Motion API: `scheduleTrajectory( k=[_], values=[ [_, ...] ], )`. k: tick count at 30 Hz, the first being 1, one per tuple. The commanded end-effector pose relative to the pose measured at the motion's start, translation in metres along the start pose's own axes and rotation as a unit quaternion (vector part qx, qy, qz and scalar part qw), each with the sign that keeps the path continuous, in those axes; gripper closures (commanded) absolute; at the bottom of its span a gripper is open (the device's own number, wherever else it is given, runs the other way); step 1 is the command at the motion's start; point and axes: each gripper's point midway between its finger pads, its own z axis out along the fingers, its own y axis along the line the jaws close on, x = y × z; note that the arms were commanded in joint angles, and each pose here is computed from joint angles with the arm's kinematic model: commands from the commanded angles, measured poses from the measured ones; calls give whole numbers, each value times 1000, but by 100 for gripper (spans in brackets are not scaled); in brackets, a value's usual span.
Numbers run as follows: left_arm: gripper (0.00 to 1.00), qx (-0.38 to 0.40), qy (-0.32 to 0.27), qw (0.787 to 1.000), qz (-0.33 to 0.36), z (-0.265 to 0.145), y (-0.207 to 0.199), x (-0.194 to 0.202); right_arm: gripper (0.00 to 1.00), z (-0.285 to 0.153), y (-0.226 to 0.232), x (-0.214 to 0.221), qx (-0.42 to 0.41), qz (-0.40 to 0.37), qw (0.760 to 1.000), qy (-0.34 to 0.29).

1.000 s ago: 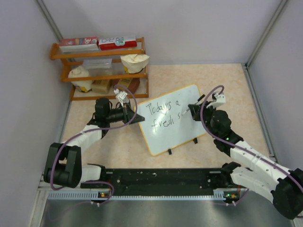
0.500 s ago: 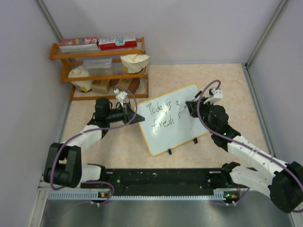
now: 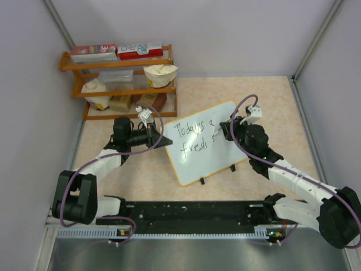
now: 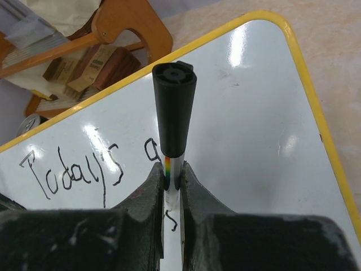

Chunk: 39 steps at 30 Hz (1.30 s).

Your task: Write a sentence on the whiteboard

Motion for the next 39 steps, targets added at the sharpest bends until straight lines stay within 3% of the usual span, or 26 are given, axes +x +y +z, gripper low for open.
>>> scheduleTrajectory(
  k=[1, 15, 25, 39],
  values=[
    [100, -42, 12, 998, 46, 1, 25, 16, 100, 5, -4, -19, 19, -7, 999, -27],
    [100, -43, 13, 998, 45, 1, 26, 17, 100, -1, -20, -30, 62, -7, 997, -47],
    [100, -42, 12, 998, 45, 1, 25, 17, 100, -14, 7, -50, -6, 8, 997, -77],
    [100, -40, 13, 998, 45, 1, 25, 17, 100, 4, 5, -41, 6, 3, 998, -60]
  ],
)
